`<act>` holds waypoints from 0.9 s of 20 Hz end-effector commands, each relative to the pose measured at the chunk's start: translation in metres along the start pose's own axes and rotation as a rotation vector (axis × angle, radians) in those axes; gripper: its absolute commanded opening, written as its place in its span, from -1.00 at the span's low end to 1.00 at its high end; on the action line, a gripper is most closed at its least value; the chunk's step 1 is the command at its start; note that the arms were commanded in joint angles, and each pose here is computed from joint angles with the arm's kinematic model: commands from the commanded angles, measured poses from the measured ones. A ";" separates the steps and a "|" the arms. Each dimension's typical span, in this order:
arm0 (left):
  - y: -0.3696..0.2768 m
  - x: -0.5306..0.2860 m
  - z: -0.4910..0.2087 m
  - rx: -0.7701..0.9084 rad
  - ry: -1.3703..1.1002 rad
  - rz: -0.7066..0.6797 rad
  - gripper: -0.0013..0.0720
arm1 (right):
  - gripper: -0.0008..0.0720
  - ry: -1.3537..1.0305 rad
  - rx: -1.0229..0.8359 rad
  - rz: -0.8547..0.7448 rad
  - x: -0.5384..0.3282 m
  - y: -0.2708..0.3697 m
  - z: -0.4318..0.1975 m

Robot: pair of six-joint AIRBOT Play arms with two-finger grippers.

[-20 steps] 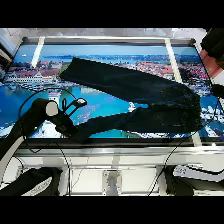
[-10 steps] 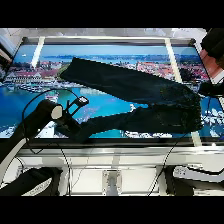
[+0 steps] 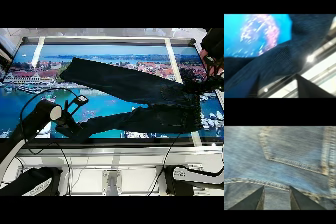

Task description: Fold the clothes and pants, and hang the long-sleeved shirts on hangers.

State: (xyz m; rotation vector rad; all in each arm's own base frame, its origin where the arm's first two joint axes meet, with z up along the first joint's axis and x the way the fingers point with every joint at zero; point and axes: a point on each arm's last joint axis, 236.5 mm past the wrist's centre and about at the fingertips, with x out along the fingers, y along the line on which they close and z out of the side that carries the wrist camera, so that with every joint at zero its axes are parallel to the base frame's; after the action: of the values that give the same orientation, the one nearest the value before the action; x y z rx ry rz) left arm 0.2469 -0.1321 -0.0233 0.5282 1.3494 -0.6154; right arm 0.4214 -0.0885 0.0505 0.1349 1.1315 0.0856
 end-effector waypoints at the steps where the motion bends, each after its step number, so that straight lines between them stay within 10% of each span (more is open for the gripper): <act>1: 0.005 0.023 -0.002 0.051 0.049 -0.006 -0.31 | -0.07 0.002 -0.048 0.030 0.006 0.025 0.004; 3: -0.006 0.035 -0.014 0.031 0.130 -0.061 -0.94 | -0.07 0.010 -0.064 0.040 0.008 0.033 0.003; 16: -0.147 -0.212 -0.053 -0.271 -0.163 -0.503 -0.94 | -0.07 0.020 -0.067 0.049 0.008 0.037 0.001; 18: -0.121 -0.206 -0.040 -0.320 -0.230 -0.400 -0.94 | -0.07 0.021 -0.065 0.056 0.008 0.038 0.000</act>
State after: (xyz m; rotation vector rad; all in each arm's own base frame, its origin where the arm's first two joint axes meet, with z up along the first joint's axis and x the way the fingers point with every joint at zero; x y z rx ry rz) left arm 0.1241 -0.1744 0.1521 -0.0233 1.3535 -0.7431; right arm 0.4254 -0.0519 0.0498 0.1007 1.1429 0.1664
